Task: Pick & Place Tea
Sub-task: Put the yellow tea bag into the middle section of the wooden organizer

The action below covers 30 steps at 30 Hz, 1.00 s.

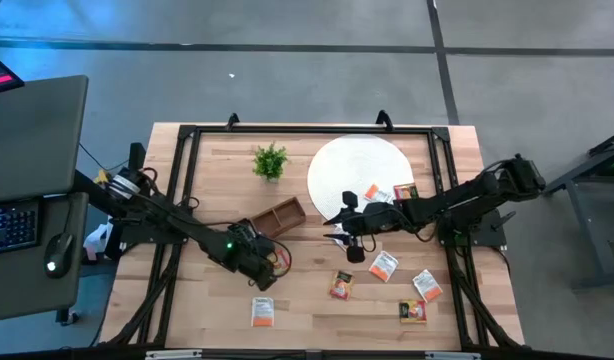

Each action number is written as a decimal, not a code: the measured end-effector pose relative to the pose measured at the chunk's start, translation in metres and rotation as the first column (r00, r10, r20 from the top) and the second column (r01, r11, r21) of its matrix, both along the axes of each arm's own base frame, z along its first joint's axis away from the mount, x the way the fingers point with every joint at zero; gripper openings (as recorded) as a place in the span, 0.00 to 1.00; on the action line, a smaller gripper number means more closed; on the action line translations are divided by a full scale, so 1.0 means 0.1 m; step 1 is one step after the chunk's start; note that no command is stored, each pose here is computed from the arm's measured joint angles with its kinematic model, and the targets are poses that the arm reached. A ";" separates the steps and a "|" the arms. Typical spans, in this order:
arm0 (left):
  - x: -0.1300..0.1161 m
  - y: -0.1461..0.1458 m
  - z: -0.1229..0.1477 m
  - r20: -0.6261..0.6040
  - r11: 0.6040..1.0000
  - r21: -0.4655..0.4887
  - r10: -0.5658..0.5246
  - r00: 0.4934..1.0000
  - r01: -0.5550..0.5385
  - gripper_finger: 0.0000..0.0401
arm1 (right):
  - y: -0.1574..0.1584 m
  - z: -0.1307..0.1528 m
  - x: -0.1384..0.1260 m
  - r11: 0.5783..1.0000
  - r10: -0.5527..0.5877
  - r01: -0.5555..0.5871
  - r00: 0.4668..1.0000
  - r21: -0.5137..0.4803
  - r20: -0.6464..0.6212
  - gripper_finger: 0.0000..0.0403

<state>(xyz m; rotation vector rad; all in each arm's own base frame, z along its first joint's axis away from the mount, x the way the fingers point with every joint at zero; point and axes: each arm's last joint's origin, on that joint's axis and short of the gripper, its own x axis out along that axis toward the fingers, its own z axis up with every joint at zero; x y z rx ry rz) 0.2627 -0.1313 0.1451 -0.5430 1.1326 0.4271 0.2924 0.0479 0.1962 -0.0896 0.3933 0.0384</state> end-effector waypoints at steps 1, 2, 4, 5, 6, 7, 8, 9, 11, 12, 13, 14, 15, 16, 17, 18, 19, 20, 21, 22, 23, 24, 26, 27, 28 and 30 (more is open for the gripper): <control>-0.01 0.01 -0.01 -0.019 1.000 0.008 -0.006 1.000 0.006 0.36 | 0.00 0.00 0.00 1.000 -0.003 0.003 1.000 -0.001 0.001 0.35; -0.04 0.02 -0.02 -0.048 1.000 0.024 -0.007 0.999 0.008 0.36 | 0.00 0.00 0.00 1.000 -0.003 0.003 1.000 -0.001 0.001 0.35; -0.07 0.04 -0.01 -0.098 0.998 0.064 0.010 0.995 -0.004 0.36 | 0.00 0.00 0.00 1.000 -0.003 0.003 1.000 -0.001 0.000 0.35; -0.07 0.05 0.03 -0.124 0.996 0.091 0.016 0.992 -0.004 0.36 | 0.00 0.00 0.00 1.000 -0.003 0.003 1.000 -0.001 0.002 0.35; -0.09 0.06 0.05 -0.156 0.992 0.123 0.021 0.988 -0.002 0.36 | 0.00 0.00 0.00 1.000 -0.003 0.003 1.000 0.000 0.005 0.35; -0.10 0.07 0.09 -0.186 0.989 0.147 0.025 0.982 0.002 0.36 | 0.00 0.01 0.00 1.000 -0.003 0.003 1.000 0.000 0.008 0.35; -0.10 0.07 0.14 -0.195 0.986 0.164 0.027 0.980 0.005 0.36 | 0.00 0.01 0.00 1.000 -0.003 0.003 1.000 0.000 0.008 0.35; -0.07 0.06 0.19 -0.191 0.986 0.169 0.028 0.981 0.004 0.36 | 0.00 0.00 0.00 1.000 -0.003 0.003 1.000 0.000 0.007 0.35; -0.04 0.04 0.27 -0.181 0.986 0.167 0.024 0.983 0.006 0.36 | 0.00 0.01 0.00 1.000 -0.003 0.003 1.000 0.000 0.008 0.35; -0.02 0.03 0.29 -0.178 0.986 0.164 0.020 0.984 0.009 0.36 | 0.00 0.01 0.00 1.000 -0.003 0.003 1.000 0.000 0.008 0.35; 0.01 0.01 0.33 -0.165 0.989 0.149 0.017 0.986 0.008 0.36 | 0.00 0.01 0.00 1.000 -0.003 0.003 1.000 0.000 0.009 0.35; 0.04 0.00 0.36 -0.149 0.992 0.127 0.013 0.989 0.006 0.36 | 0.00 0.01 0.00 1.000 -0.003 0.003 1.000 0.000 0.010 0.35; 0.06 -0.02 0.40 -0.141 0.995 0.097 0.010 0.990 0.004 0.36 | 0.00 0.01 0.00 1.000 -0.003 0.003 1.000 0.000 0.010 0.35; 0.07 -0.04 0.41 -0.145 0.998 0.060 0.012 0.989 -0.003 0.36 | 0.00 0.01 0.00 1.000 -0.003 0.003 1.000 0.000 0.010 0.35; 0.07 -0.05 0.42 -0.153 0.999 0.031 0.023 0.988 -0.018 0.36 | 0.00 0.01 0.00 1.000 -0.003 0.003 1.000 0.000 0.010 0.35; 0.07 -0.06 0.42 -0.165 0.999 -0.001 0.039 0.985 -0.040 0.36 | 0.00 0.01 0.00 1.000 -0.003 0.003 1.000 0.000 0.010 0.35; 0.06 -0.06 0.42 -0.177 0.998 -0.030 0.053 0.983 -0.059 0.36 | 0.00 0.01 0.00 1.000 -0.003 0.003 1.000 0.001 0.010 0.35; 0.06 -0.08 0.40 -0.177 0.996 -0.044 0.066 0.982 -0.075 0.36 | 0.00 0.01 0.00 1.000 -0.004 0.004 1.000 0.002 0.010 0.35; 0.06 -0.09 0.35 -0.178 0.995 -0.049 0.081 0.981 -0.091 0.36 | 0.00 0.01 0.00 1.000 -0.003 0.003 1.000 0.002 0.010 0.35; 0.07 -0.09 0.29 -0.180 0.993 -0.051 0.100 0.978 -0.111 0.36 | 0.00 0.01 0.00 1.000 -0.004 0.004 1.000 0.002 0.010 0.35; 0.07 -0.10 0.22 -0.185 0.991 -0.050 0.115 0.976 -0.126 0.36 | 0.00 0.01 0.00 1.000 -0.004 0.004 1.000 0.002 0.010 0.35; 0.07 -0.09 0.16 -0.191 0.989 -0.048 0.131 0.973 -0.142 0.36 | 0.00 0.01 0.00 1.000 -0.004 0.004 1.000 0.003 0.011 0.35; 0.09 -0.10 0.09 -0.180 0.984 -0.055 0.155 0.971 -0.167 0.36 | 0.00 0.01 0.00 1.000 -0.004 0.003 1.000 0.003 0.013 0.35; 0.10 -0.10 0.06 -0.175 0.984 -0.053 0.159 0.972 -0.170 0.36 | 0.00 0.01 0.00 1.000 -0.001 0.001 1.000 0.005 0.013 0.35; 0.09 -0.10 0.04 -0.179 0.984 -0.042 0.161 0.971 -0.171 0.36 | 0.00 0.01 0.00 1.000 0.001 -0.001 1.000 0.006 0.013 0.35; 0.10 -0.09 -0.01 -0.191 0.985 -0.017 0.167 0.967 -0.173 0.36 | 0.00 0.01 0.00 1.000 0.002 -0.002 1.000 0.006 0.014 0.35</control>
